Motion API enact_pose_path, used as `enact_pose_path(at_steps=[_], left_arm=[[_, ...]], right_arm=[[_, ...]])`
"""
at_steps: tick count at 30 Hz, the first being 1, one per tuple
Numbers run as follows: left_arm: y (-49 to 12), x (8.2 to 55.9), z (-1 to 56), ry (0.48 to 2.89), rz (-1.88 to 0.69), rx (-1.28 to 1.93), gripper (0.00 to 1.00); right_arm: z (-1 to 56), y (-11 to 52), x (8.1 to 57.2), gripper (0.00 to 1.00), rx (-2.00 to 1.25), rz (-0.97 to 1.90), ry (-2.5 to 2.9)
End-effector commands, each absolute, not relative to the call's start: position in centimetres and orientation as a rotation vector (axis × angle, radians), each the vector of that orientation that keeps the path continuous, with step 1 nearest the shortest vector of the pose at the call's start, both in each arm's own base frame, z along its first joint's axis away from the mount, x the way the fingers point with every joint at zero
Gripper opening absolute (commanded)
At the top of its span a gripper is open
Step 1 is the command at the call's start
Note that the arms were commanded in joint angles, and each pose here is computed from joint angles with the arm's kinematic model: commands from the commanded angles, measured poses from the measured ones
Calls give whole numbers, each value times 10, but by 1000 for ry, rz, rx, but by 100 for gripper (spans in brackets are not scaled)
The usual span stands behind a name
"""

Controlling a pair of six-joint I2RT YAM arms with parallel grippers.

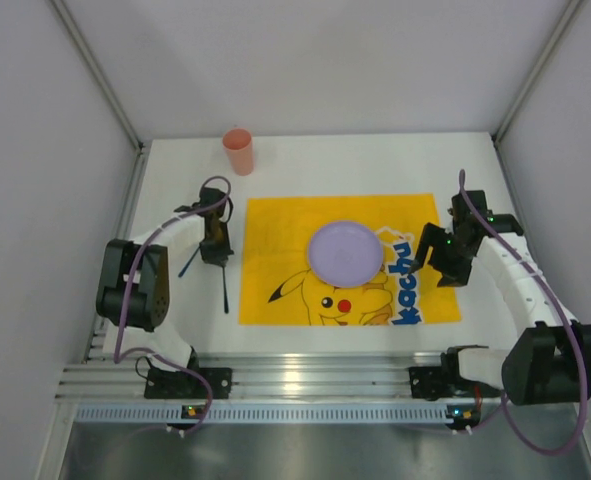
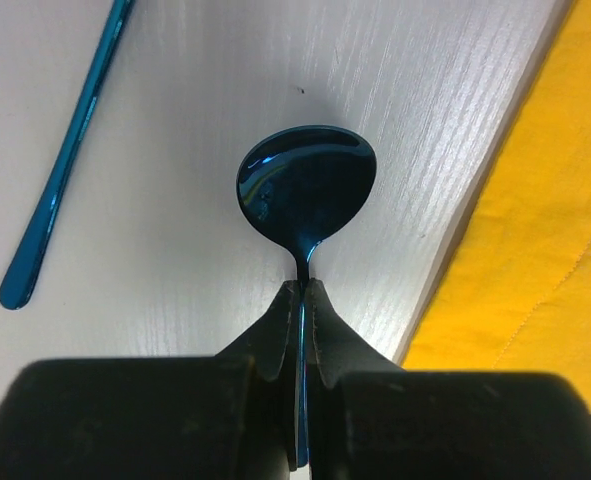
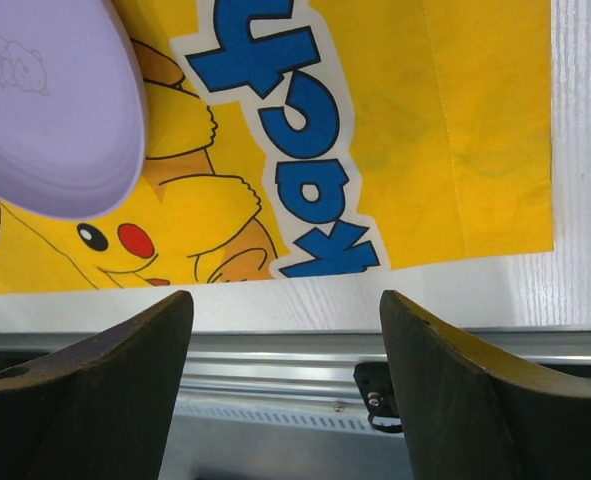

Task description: Set the dinner table for one person

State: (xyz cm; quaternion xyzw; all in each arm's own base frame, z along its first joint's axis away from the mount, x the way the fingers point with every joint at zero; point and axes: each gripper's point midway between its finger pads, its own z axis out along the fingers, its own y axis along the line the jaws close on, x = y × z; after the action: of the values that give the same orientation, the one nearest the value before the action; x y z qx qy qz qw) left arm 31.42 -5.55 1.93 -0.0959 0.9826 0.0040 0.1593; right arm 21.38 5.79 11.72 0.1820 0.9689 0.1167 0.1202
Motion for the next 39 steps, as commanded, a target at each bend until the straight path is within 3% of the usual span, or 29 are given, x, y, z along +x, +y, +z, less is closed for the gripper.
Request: enact_pose_path(at_steps=[1,9,14,25,29,33,38,39], left_arm=[[-52,333,51,2739,27,-295,0],[-102,373,148,2564,-157,-306,0],[-169,386,193,2501,-338,-270,0],[-309,379,259,2470,-757,-149,0],[-326,376,269,2457,-861,-163,0],[-334,375,275,2445,-906,-158,0],[-338,374,274,2448,-931,-152,0],[-340,374,276,2440,-939,-150,0]], right_arm=[[138,59,234,76,497,382,2721],[223,140,261,81,177,847,2457],[269,200,264,83,12,1142,2280],[258,252,271,80,-61,1307,2225],[252,256,275,78,-70,1297,2238],[237,261,274,68,-67,1293,2267],[219,271,269,66,-75,1293,2308],[215,272,270,61,-71,1290,2317]])
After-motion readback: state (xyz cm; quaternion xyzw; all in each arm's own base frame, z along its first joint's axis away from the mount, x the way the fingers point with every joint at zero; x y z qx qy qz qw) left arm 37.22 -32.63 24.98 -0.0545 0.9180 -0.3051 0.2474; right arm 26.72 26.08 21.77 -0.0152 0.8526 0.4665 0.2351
